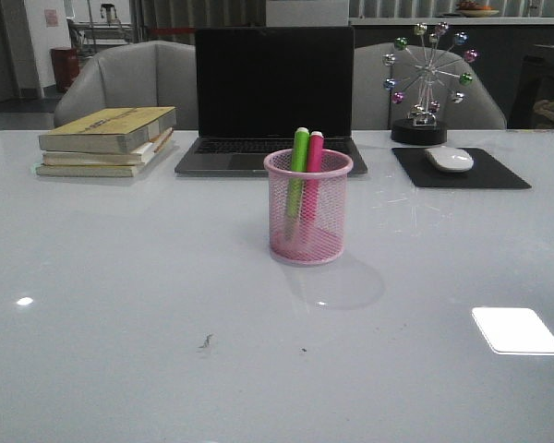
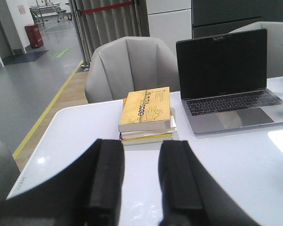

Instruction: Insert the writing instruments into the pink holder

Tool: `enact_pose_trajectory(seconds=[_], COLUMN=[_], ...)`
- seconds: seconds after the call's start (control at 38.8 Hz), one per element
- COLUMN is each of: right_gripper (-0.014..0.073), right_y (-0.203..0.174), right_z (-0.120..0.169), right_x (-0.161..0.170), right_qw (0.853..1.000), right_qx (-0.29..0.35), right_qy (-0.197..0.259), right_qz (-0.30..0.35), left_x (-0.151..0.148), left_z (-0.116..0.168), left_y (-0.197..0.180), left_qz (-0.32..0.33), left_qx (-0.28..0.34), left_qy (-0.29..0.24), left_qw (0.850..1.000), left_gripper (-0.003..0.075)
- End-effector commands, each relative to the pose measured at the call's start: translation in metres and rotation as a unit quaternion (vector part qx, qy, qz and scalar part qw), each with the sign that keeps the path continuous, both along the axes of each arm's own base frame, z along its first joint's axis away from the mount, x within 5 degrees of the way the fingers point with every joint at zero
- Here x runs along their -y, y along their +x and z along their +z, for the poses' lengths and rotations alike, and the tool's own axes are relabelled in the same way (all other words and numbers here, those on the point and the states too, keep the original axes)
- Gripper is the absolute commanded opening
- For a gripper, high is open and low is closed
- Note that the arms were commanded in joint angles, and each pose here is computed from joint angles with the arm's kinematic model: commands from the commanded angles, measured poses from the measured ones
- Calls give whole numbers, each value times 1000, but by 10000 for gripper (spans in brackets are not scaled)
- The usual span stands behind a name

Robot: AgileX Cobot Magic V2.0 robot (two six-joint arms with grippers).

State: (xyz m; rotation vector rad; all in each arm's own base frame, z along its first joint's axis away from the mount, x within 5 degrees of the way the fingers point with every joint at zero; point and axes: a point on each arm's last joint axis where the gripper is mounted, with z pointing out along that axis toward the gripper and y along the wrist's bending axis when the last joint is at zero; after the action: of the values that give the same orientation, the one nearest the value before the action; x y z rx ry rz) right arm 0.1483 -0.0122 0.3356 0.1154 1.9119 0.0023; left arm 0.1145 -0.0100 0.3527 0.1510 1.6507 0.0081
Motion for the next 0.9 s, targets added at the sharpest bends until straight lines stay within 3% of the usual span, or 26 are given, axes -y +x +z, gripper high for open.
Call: enact_pose_trajectory(seconds=[0.0,0.64,0.88], right_gripper=[57,57,57], right_y=[-1,-2,-24], right_z=[15,11,22], right_x=[-1,-2,-6], right_qw=[999,999,988], right_qx=[41,29,154], right_qy=[24,26,-13], right_qz=[-3,-1,10], left_x=[0,0,0], left_z=[17,17,17], left_y=[-2,-2,-2], left_qz=[1,1,1], left_qx=[52,52,52], left_qy=[-8,-8,-8], left_qw=[999,999,999], left_gripper=[279,279,279])
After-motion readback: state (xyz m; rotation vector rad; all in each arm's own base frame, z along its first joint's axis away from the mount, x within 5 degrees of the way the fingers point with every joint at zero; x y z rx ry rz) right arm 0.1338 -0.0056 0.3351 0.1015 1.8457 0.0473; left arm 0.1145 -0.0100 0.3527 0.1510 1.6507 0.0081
